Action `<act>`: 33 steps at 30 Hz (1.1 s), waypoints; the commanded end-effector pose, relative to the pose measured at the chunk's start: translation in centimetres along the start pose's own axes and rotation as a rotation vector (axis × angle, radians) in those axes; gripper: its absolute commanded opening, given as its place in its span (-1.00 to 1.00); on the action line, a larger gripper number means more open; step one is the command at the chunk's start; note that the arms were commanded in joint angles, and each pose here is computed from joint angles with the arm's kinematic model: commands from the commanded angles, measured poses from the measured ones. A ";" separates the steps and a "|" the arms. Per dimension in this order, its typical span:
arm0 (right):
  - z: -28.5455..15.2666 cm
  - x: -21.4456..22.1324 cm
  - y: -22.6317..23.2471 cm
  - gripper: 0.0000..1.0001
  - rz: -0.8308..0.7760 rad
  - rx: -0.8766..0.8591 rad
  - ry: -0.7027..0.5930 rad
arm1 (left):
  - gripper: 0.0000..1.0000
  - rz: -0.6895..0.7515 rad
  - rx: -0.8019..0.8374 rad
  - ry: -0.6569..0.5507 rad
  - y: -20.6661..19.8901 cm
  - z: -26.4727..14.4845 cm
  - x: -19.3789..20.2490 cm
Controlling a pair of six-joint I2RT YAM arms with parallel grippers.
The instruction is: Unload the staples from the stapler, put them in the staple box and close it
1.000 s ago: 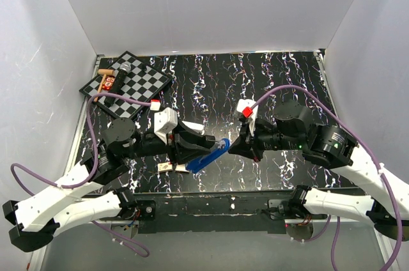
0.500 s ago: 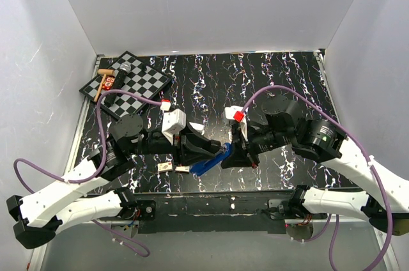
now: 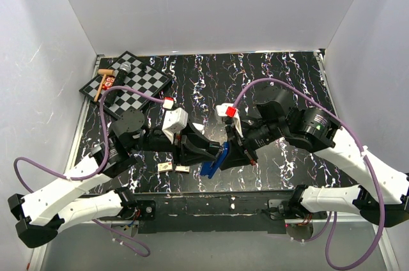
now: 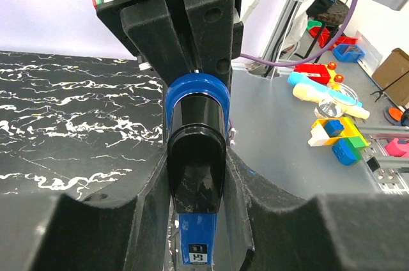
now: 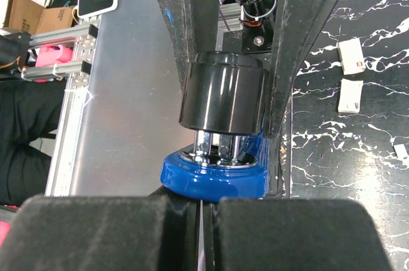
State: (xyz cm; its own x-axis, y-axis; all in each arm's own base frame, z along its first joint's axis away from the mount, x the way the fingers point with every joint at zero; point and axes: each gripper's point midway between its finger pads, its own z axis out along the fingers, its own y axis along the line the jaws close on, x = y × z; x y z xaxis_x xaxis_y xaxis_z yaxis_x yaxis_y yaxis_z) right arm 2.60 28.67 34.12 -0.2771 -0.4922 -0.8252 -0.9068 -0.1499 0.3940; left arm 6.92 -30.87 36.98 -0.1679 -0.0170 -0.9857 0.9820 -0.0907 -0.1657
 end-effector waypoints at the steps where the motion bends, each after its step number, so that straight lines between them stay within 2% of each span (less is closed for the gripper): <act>1: 0.8 -3.9 -1.1 -0.97 -0.188 0.025 -0.129 | -1.00 0.045 -0.026 -0.030 0.3 0.5 -1.1; 8: -0.6 -0.8 -3.4 -0.97 -0.148 0.221 -0.141 | -1.00 0.102 -0.145 -0.084 1.4 -1.0 -2.8; 12: -2.4 1.0 -6.1 -0.97 -0.073 0.434 -0.179 | -1.00 0.122 -0.255 -0.110 3.0 -1.7 -3.8; 14: -3.7 1.8 -7.8 -0.97 -0.024 0.563 -0.192 | -1.00 0.122 -0.345 -0.119 4.3 -2.2 -4.4; 20: -6.2 4.2 -9.6 -0.97 0.063 0.747 -0.209 | -1.00 0.119 -0.687 -0.098 10.2 -4.3 -5.1; 25: -6.5 5.0 -10.3 -0.97 0.106 0.789 -0.227 | -1.00 0.155 -0.922 -0.003 15.7 -4.8 -4.4; 28: -5.9 5.4 -10.8 -0.97 0.123 0.786 -0.229 | -1.00 0.191 -0.979 0.045 18.8 -4.6 -3.9; 33: -4.8 5.7 -11.0 -0.97 0.148 0.756 -0.222 | -1.00 0.139 -1.015 0.106 24.3 -4.7 -2.9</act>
State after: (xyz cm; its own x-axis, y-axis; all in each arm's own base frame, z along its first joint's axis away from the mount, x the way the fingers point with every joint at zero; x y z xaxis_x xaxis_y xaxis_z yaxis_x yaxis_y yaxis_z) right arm 12.00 22.43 26.17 -0.3915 -0.3263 -0.8604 -0.8139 0.5591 0.1583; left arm 27.98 -29.34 32.17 -0.1437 0.1836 -0.9724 0.6695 0.7416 0.0411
